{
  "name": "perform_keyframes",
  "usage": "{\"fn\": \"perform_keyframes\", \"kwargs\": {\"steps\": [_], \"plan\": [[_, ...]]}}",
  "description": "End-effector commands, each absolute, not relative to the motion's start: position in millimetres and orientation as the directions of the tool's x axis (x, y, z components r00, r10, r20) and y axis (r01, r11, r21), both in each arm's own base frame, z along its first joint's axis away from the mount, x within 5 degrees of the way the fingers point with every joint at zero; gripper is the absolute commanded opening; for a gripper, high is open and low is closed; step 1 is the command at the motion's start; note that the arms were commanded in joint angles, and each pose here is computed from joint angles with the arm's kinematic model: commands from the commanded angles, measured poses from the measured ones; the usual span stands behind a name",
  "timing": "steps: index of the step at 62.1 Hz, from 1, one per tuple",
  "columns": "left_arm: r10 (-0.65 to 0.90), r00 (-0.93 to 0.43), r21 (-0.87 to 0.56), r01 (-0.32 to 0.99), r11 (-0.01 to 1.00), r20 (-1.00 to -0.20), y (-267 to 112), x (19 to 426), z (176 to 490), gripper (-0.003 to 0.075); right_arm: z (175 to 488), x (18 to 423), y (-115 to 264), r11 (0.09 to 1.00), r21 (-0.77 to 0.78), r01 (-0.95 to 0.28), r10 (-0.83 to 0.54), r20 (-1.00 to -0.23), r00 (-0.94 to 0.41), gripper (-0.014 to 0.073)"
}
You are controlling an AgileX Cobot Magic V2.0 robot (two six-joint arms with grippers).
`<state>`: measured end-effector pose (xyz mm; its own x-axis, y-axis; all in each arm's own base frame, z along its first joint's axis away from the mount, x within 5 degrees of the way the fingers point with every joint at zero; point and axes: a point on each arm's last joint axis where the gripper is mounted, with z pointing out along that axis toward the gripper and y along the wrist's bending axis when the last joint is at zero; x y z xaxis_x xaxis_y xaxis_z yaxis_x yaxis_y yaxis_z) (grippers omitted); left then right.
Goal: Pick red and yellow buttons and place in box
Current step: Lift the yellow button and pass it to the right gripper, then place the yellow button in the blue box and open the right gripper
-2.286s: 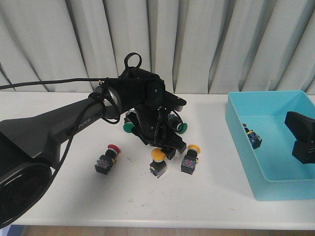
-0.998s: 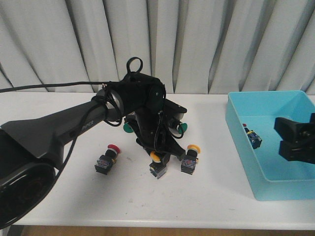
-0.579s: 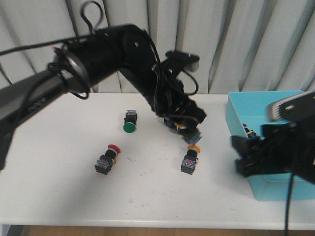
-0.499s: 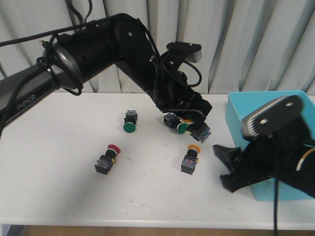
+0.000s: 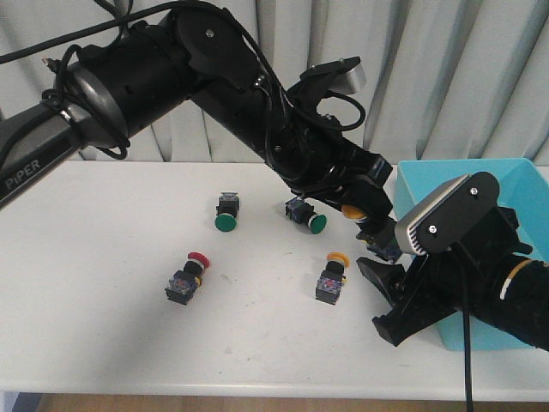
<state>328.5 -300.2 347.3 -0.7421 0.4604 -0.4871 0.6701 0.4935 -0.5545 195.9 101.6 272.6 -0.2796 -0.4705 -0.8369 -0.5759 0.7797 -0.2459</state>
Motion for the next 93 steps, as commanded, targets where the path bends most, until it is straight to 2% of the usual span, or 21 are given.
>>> {"fn": "perform_keyframes", "kwargs": {"steps": [1,9,14,31,41,60,69,74,84,93], "plan": [[0.398,-0.716,-0.588,0.698,0.410,-0.573,-295.8,310.3,391.4,-0.0008,291.4,200.2,102.8,0.791,-0.281,-0.543,-0.438,-0.881,-0.182,0.0493],[0.420,-0.714,-0.590,0.700,0.402,-0.561,-297.2,306.7,390.6,-0.0007,291.4,200.2,102.8,0.787,-0.291,-0.544,-0.446,-0.877,-0.176,0.0472],[0.429,-0.710,-0.591,0.703,0.396,-0.558,-299.4,304.1,390.4,-0.0007,291.6,200.3,102.8,0.787,-0.291,-0.544,-0.445,-0.878,-0.175,0.0408],[0.466,-0.674,-0.573,0.736,0.360,-0.573,-311.0,292.4,390.2,0.0031,291.6,200.3,102.8,0.789,-0.287,-0.543,-0.442,-0.879,-0.177,-0.0015],[0.501,-0.618,-0.521,0.784,0.337,-0.606,-316.2,287.3,389.1,0.0112,291.6,200.3,102.8,0.790,-0.286,-0.543,-0.441,-0.880,-0.178,-0.0007],[0.555,-0.563,-0.420,0.827,0.375,-0.613,-313.4,282.2,389.8,0.0414,291.8,200.8,102.0,0.792,-0.288,-0.539,-0.440,-0.880,-0.177,-0.0003],[0.573,-0.531,-0.356,0.846,0.396,-0.625,-304.6,278.2,399.2,0.0510,292.2,205.2,93.1,0.828,-0.262,-0.496,-0.406,-0.890,-0.207,-0.0001],[0.577,-0.505,-0.305,0.858,0.413,-0.642,-297.3,275.1,408.4,0.0529,293.1,209.7,83.6,0.865,-0.229,-0.446,-0.360,-0.902,-0.236,0.0000],[0.580,-0.436,-0.146,0.866,0.478,-0.688,-278.3,272.2,429.3,0.0510,300.4,219.9,58.5,0.937,-0.149,-0.316,-0.246,-0.923,-0.297,0.0001],[0.630,-0.343,0.122,0.808,0.576,-0.697,-250.5,276.2,449.0,0.0402,321.6,232.6,33.2,0.976,-0.101,-0.195,-0.159,-0.936,-0.314,0.0004]]}}
